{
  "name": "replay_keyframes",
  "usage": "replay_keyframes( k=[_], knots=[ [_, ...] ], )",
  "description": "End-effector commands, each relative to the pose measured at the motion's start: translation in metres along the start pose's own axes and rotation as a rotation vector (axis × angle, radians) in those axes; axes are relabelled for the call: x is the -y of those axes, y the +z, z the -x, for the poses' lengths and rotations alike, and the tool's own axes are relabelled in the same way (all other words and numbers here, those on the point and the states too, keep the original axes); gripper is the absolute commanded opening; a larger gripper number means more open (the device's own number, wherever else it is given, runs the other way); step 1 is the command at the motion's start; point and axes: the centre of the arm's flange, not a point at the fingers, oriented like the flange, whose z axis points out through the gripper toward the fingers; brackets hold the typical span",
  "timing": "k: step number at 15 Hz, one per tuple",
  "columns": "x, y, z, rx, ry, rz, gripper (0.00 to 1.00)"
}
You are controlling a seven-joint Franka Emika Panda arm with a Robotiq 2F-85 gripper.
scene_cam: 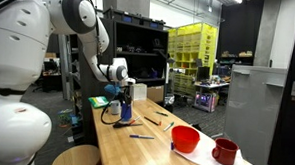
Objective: Turn over the cup on the table
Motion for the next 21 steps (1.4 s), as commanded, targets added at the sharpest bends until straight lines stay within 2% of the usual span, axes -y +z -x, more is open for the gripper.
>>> replay_keyframes(
  k=[1, 4, 7, 11, 15, 21],
  knots=[
    [-0.007, -0.019, -0.048, 0.108, -0.042, -0.059, 0.46],
    [-0.022, -0.023, -0.080, 0.255, -0.055, -0.087, 0.46],
    [-0.035, -0.018, -0.096, 0.404, -0.050, -0.034, 0.46],
    [-0.036, 0.000, -0.108, 0.551, -0.053, 0.005, 0.46],
    [-0.016, 0.013, -0.119, 0.659, -0.122, 0.045, 0.46],
    [0.019, 0.032, -0.142, 0.767, -0.212, 0.049, 0.46]
  ],
)
